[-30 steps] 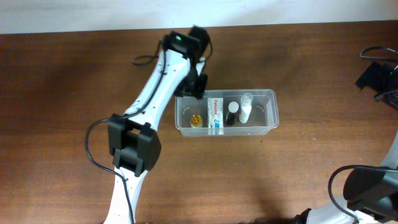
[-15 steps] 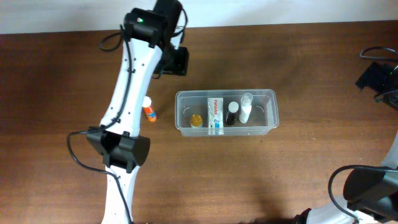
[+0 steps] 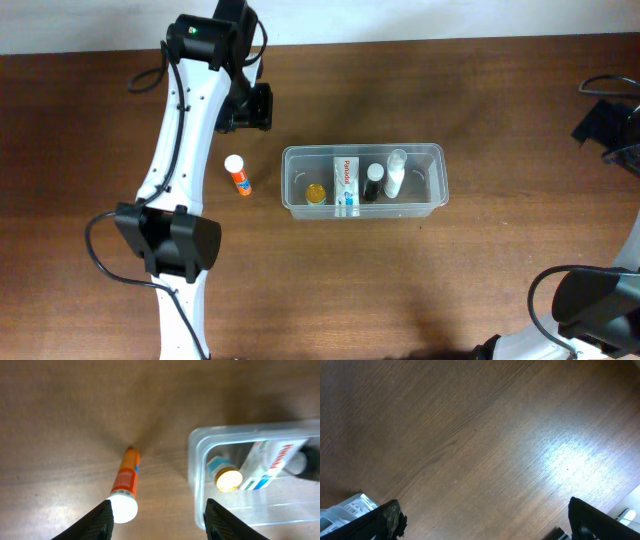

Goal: Pack container

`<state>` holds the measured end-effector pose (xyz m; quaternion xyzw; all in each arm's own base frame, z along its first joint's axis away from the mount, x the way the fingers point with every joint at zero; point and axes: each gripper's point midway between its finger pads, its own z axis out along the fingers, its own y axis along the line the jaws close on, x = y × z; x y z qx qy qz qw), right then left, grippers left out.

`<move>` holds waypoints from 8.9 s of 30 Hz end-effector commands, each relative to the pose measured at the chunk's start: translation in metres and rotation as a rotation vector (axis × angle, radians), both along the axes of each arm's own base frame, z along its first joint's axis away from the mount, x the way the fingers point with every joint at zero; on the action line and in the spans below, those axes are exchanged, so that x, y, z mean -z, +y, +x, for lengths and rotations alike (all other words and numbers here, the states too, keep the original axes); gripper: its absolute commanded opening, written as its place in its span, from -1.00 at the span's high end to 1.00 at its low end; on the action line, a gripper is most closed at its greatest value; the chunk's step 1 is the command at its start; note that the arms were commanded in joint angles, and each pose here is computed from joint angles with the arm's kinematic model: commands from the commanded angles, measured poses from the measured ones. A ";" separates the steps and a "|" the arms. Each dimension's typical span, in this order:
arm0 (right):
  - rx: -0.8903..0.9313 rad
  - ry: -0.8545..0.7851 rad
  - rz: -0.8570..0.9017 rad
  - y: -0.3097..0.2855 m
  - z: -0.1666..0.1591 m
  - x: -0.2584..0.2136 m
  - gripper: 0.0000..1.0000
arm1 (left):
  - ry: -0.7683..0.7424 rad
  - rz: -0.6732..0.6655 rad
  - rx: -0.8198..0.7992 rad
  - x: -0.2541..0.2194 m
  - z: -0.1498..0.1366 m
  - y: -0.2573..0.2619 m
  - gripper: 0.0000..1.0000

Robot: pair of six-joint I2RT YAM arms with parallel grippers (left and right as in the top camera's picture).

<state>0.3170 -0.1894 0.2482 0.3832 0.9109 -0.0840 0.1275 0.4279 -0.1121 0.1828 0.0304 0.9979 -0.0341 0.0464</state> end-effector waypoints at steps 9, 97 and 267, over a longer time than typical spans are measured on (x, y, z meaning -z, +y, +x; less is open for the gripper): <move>0.004 0.001 0.000 -0.001 -0.001 0.000 -0.97 | 0.115 0.040 -0.083 0.024 -0.014 0.048 -0.17; 0.004 0.001 0.000 -0.001 -0.001 0.000 -0.97 | 0.296 0.019 -0.064 0.091 -0.045 0.036 0.44; 0.004 0.001 0.000 -0.001 -0.001 0.000 -0.97 | -0.276 0.026 0.039 -0.092 -0.008 -0.002 -0.26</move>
